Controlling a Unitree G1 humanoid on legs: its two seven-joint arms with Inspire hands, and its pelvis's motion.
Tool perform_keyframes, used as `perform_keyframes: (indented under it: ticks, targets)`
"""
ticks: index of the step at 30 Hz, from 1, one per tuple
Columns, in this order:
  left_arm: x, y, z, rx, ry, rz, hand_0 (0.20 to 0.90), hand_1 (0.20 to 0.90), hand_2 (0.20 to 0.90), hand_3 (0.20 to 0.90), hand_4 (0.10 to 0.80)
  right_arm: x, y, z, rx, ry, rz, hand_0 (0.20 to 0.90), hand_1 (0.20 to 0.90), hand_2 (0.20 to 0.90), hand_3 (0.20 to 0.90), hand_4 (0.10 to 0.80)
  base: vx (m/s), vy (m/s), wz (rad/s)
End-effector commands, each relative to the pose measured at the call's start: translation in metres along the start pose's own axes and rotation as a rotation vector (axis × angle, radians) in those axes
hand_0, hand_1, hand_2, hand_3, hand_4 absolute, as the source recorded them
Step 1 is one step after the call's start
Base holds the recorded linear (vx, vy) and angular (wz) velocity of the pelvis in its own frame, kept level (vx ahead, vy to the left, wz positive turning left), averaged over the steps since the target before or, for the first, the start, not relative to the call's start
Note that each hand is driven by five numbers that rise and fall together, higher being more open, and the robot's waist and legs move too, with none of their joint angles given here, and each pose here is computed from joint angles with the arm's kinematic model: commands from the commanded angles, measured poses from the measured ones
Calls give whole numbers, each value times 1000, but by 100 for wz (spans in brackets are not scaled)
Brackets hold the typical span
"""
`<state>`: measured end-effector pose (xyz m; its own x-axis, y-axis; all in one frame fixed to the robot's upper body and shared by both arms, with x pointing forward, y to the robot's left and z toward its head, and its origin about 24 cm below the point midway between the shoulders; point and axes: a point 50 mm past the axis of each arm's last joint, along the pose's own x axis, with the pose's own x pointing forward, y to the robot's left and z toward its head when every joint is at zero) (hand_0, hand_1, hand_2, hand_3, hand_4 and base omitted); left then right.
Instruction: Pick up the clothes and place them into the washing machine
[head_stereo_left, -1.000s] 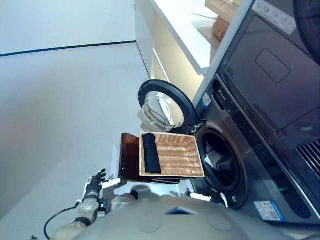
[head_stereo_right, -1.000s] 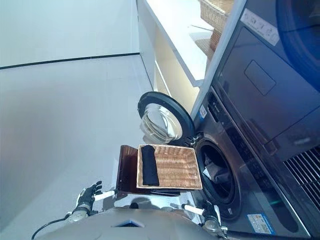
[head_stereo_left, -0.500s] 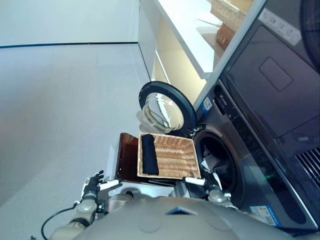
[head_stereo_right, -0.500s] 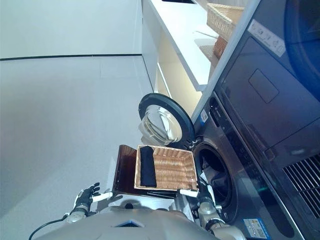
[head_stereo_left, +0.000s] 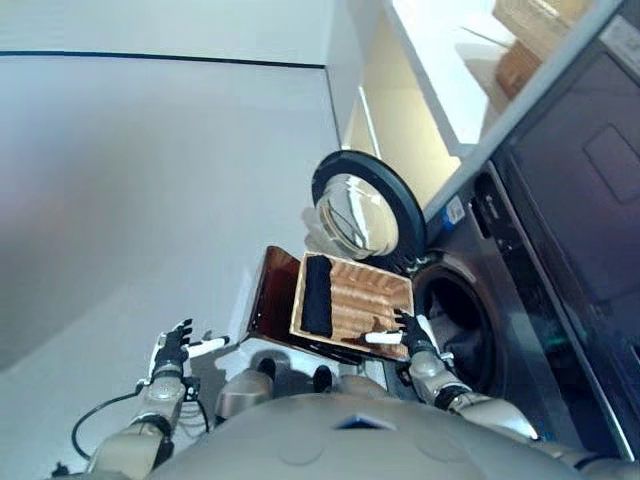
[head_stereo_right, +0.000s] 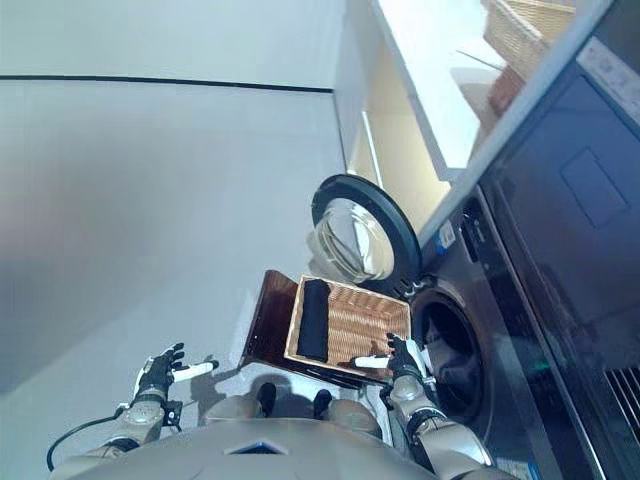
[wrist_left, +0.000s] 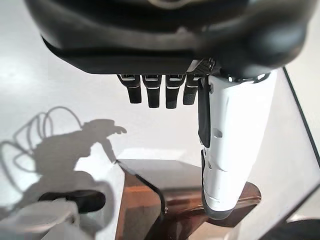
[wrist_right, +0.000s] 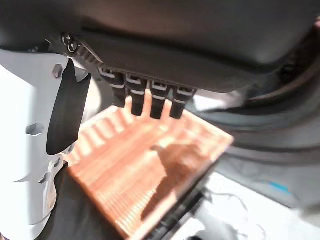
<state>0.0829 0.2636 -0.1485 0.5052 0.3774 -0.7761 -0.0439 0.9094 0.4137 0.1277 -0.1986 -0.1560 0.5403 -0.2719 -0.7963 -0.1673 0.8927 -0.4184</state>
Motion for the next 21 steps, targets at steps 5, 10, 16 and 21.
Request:
perform_keyframes:
  ticks: [5,10,16,21]
  targets:
    - [7,-12,35,25,-136,-37,900,900,900,900,800,10,-38,24,8,-91,-160,900,900,900,900,800,0,71,20]
    - [8,-6,35,115,-138,-45,900,900,900,900,800,10,-47,16,52,-41,-189,900,900,900,900,800,91,89,27]
    - [9,1,37,118,-154,-30,900,900,900,900,800,13,-51,23,36,-43,-186,900,900,900,900,800,100,69,0]
    - [12,3,53,120,-208,-29,900,900,900,900,800,18,-72,45,37,-78,-246,900,900,900,900,800,-48,39,-1]
